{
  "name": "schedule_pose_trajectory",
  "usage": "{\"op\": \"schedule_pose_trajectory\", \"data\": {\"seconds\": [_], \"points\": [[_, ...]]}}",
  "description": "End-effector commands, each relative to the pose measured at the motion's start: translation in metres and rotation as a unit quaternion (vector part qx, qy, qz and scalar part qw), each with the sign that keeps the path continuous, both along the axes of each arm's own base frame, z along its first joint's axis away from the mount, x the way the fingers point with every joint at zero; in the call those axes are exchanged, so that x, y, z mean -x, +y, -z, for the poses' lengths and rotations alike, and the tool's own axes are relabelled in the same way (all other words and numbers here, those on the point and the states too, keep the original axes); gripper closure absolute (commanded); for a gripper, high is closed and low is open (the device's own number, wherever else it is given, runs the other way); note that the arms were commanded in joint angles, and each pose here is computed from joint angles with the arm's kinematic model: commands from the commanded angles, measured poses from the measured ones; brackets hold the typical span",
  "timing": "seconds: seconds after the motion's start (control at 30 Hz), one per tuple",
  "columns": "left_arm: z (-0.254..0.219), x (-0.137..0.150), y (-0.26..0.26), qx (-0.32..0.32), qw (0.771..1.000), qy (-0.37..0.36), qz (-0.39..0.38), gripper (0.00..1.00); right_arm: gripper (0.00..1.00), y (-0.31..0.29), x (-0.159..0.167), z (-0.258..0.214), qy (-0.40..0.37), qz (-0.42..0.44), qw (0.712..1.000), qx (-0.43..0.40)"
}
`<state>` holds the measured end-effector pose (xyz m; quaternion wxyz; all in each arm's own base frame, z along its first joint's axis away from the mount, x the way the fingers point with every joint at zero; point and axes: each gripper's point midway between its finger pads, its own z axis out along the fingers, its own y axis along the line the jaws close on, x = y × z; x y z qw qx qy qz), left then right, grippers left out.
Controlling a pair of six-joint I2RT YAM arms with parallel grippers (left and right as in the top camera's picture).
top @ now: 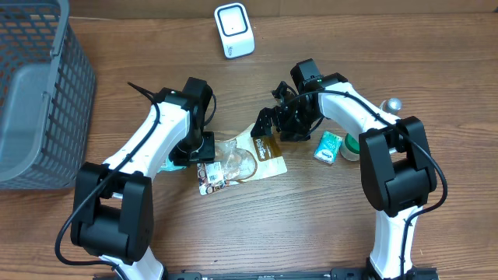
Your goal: Scan the item barcode
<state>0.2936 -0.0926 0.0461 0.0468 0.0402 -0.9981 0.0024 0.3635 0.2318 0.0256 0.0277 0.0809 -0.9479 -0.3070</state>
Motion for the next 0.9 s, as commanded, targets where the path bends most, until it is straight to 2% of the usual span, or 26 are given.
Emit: {"op": "schedule_pose_trajectory", "data": {"seconds": [0.0, 0.17, 0.5, 0.87], "points": [[0.014, 0.011, -0.005, 0.020, 0.999, 0.020, -0.015, 0.52, 0.00, -0.009, 0.005, 0.016, 0.003, -0.001, 1.000, 0.031], [0.029, 0.014, -0.011, 0.041, 0.999, 0.015, -0.024, 0.52, 0.00, -0.008, 0.003, 0.016, 0.000, -0.001, 1.000, 0.030], [0.053, 0.026, -0.008, 0.040, 0.997, 0.017, -0.059, 0.60, 0.00, -0.006, 0.005, 0.016, 0.000, -0.004, 1.000, 0.029], [0.056, 0.028, -0.007, 0.038, 0.997, 0.016, -0.059, 0.60, 0.02, 0.026, 0.019, 0.009, 0.007, -0.029, 1.000, -0.008]]}}
